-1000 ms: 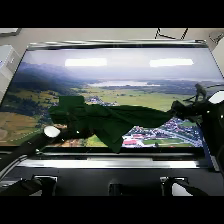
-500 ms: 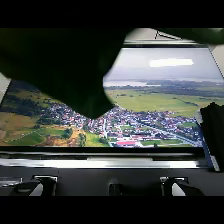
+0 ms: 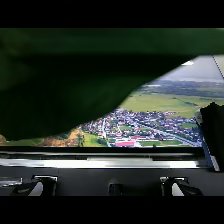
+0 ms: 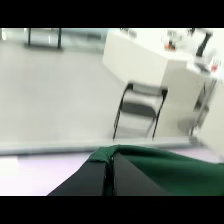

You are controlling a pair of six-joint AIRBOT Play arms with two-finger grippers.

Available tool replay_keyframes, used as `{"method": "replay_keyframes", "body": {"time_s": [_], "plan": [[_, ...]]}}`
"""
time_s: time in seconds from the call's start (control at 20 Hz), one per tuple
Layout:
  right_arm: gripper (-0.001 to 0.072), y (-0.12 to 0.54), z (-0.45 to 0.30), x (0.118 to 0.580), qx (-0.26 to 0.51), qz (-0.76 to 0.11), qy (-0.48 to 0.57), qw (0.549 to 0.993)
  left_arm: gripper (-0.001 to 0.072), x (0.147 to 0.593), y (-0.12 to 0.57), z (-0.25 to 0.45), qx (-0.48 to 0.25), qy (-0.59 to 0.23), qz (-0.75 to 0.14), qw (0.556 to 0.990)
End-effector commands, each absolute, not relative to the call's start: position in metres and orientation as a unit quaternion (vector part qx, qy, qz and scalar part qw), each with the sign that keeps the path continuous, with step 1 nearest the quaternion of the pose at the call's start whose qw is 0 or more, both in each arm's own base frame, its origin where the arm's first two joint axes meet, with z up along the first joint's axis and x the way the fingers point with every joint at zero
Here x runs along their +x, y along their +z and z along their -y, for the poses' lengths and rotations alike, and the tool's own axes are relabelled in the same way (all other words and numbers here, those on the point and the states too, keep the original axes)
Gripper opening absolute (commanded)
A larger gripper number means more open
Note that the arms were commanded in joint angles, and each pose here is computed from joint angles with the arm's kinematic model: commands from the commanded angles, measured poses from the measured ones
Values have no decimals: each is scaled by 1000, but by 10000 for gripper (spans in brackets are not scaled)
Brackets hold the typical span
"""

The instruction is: Fold the clothes and pants, and hang the long-sleeved shirts on hangers.

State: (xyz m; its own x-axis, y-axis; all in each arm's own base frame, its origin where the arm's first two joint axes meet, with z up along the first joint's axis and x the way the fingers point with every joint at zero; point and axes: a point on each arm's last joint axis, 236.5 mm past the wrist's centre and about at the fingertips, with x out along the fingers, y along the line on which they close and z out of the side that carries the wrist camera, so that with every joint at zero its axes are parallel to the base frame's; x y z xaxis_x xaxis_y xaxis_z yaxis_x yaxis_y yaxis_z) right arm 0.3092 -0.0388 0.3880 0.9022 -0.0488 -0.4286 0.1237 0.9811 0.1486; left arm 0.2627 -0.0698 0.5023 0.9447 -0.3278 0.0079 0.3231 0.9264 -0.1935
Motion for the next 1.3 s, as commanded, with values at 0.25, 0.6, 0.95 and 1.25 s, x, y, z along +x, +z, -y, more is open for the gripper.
{"method": "replay_keyframes", "body": {"time_s": [0.25,0.6,0.95,1.25], "plan": [[40,129,21,249,159,-611,-35,775,22,312,218,104,-163,-210,-388,883],[41,12,36,294,230,-602,-97,758,23,379,63,153,-194,-180,-424,866],[273,-40,41,348,309,-585,-133,738,26,412,-2,148,-210,-143,-473,844],[689,50,59,430,276,-489,-88,823,708,466,83,82,-234,-120,-417,870]]}}
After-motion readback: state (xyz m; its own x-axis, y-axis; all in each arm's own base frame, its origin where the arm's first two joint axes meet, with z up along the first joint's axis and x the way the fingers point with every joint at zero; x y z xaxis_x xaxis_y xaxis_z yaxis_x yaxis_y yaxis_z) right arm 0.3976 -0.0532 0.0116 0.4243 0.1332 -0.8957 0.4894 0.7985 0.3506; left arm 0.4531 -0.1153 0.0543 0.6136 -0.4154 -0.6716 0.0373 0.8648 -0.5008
